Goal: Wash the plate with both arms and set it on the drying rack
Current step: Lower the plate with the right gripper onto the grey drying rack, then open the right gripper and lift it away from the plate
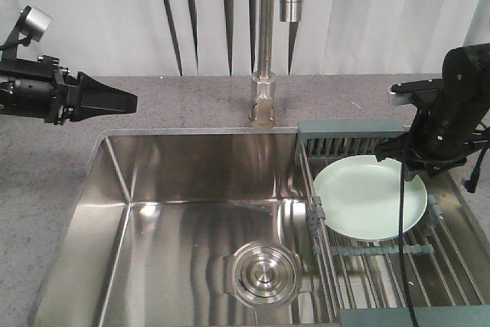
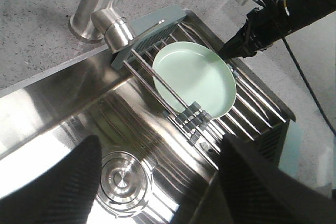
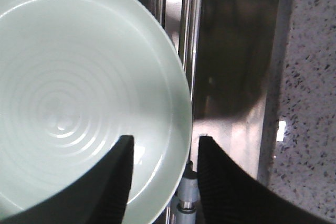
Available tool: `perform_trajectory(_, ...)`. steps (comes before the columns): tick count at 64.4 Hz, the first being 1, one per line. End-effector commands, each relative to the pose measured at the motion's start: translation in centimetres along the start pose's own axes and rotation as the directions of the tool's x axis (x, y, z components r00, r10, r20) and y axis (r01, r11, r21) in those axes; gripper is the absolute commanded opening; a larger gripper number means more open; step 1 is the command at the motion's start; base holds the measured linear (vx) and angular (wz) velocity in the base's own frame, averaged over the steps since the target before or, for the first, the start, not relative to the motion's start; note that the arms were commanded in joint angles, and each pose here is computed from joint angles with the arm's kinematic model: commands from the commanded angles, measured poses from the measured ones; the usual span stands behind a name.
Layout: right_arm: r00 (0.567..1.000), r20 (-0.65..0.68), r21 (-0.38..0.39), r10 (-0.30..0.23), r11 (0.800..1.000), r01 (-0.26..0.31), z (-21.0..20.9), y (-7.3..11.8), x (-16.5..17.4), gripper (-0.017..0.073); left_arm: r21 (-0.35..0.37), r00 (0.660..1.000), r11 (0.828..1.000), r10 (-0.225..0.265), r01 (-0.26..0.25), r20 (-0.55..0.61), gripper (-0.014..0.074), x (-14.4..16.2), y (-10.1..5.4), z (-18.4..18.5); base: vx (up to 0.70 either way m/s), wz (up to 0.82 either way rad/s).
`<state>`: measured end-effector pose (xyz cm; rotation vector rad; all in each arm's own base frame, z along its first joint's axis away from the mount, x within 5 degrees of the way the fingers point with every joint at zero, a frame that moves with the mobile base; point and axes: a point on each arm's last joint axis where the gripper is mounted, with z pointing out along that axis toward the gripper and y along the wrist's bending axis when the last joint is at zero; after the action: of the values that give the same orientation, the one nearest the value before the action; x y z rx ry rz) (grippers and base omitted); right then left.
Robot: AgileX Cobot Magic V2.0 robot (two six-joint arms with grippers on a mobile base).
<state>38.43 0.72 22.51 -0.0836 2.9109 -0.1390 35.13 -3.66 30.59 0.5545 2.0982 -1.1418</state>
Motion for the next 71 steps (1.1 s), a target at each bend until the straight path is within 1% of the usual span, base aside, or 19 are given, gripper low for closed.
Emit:
perform_trajectory(1, 0.997, 0.077, 0.009, 0.008, 1.000, -0.009, -2.3, -0.5, -0.4, 0.0359, 0.061, 0.996, 0.997, 0.032, -0.037, 0.079, 0.0463, -1.5, -2.4, -1.1, 0.00, 0.00)
perform_trajectory(10, 0.996, 0.088, 0.009, 0.009, 1.000, -0.010, -2.8, -0.5, -0.4, 0.0367, 0.061, 0.996, 0.997, 0.032, -0.037, 0.079, 0.0463, -1.5, -2.4, -1.1, 0.00, 0.00)
perform_trajectory(18, 0.992, 0.128, 0.009, 0.006, 1.000, -0.007, -4.5, -0.7, 0.0, 0.0367, 0.061, 0.996, 0.997, 0.032, -0.037, 0.079, 0.0463, -1.5, -2.4, -1.1, 0.00, 0.00)
perform_trajectory(28, 0.962, 0.275, 0.010, 0.002, 1.000, -0.005, -6.9, -0.8, 2.1, 0.0364, 0.061, 0.996, 0.997, 0.032, -0.037, 0.079, 0.0463, -1.5, -2.4, -1.1, 0.00, 0.00)
perform_trajectory(34, 0.915, 0.403, 0.004, 0.000, 1.000, -0.002, -8.3, -0.7, 3.9, 0.0364, 0.061, 0.996, 0.997, 0.032, -0.037, 0.079, 0.0463, -1.5, -2.4, -1.1, 0.00, 0.00)
perform_trajectory(37, 0.881, 0.472, -0.002, 0.004, 1.000, -0.004, -9.3, -0.7, 5.1, 0.0364, 0.061, 0.996, 0.997, 0.032, -0.037, 0.079, 0.0463, -1.5, -2.4, -1.1, 0.00, 0.00)
perform_trajectory(44, 0.822, 0.569, -0.006, 0.001, 1.000, 0.004, -10.5, -0.6, 7.8, 0.0364, 0.061, 0.996, 0.997, 0.032, -0.037, 0.079, 0.0463, -1.5, -2.4, -1.1, 0.00, 0.00)
perform_trajectory(48, 0.789, 0.614, -0.004, -0.022, 1.000, 0.030, -11.4, -0.3, 9.4, 0.0363, 0.061, 0.996, 0.997, 0.032, -0.037, 0.079, 0.0463, -1.5, -2.4, -1.1, 0.00, 0.00)
perform_trajectory(49, 0.786, 0.617, -0.004, -0.028, 0.999, 0.038, -11.4, -0.1, 9.8, 0.0363, 0.061, 0.996, 0.997, 0.032, -0.037, 0.079, 0.0463, -1.5, -2.4, -1.1, 0.00, 0.00)
perform_trajectory(50, 0.774, 0.632, -0.002, -0.038, 0.999, 0.051, -11.8, 0.0, 10.2, 0.0363, 0.061, 0.996, 0.997, 0.032, -0.037, 0.079, 0.0463, -1.5, -2.4, -1.1, 0.00, 0.00)
perform_trajectory(57, 0.733, 0.675, -0.003, -0.089, 0.992, 0.123, -12.5, 1.2, 12.8, 0.0363, 0.061, 0.996, 0.997, 0.032, -0.037, 0.079, 0.0463, -1.5, -2.4, -1.1, 0.00, 0.00)
perform_trajectory(61, 0.705, 0.703, -0.014, -0.098, 0.988, 0.152, -13.0, 1.8, 14.4, 0.0363, 0.061, 0.996, 0.997, 0.032, -0.037, 0.079, 0.0463, -1.5, -2.4, -1.1, 0.00, 0.00)
perform_trajectory(62, 0.704, 0.703, -0.019, -0.099, 0.987, 0.157, -12.9, 2.0, 14.8, 0.0363, 0.061, 0.996, 0.997, 0.032, -0.037, 0.079, 0.0463, -1.5, -2.4, -1.1, 0.00, 0.00)
perform_trajectory(63, 0.693, 0.715, -0.027, -0.094, 0.987, 0.162, -13.1, 2.1, 15.2, 0.0363, 0.061, 0.996, 0.997, 0.032, -0.037, 0.079, 0.0463, -1.5, -2.4, -1.1, 0.00, 0.00)
perform_trajectory(67, 0.671, 0.736, -0.043, -0.089, 0.983, 0.178, -12.9, 2.5, 16.9, 0.0363, 0.061, 0.996, 0.997, 0.032, -0.037, 0.079, 0.0463, -1.5, -2.4, -1.1, 0.00, 0.00)
perform_trajectory(71, 0.649, 0.755, -0.044, -0.092, 0.981, 0.190, -12.8, 2.7, 18.5, 0.0363, 0.061, 0.996, 0.997, 0.032, -0.037, 0.079, 0.0463, -1.5, -2.4, -1.1, 0.00, 0.00)
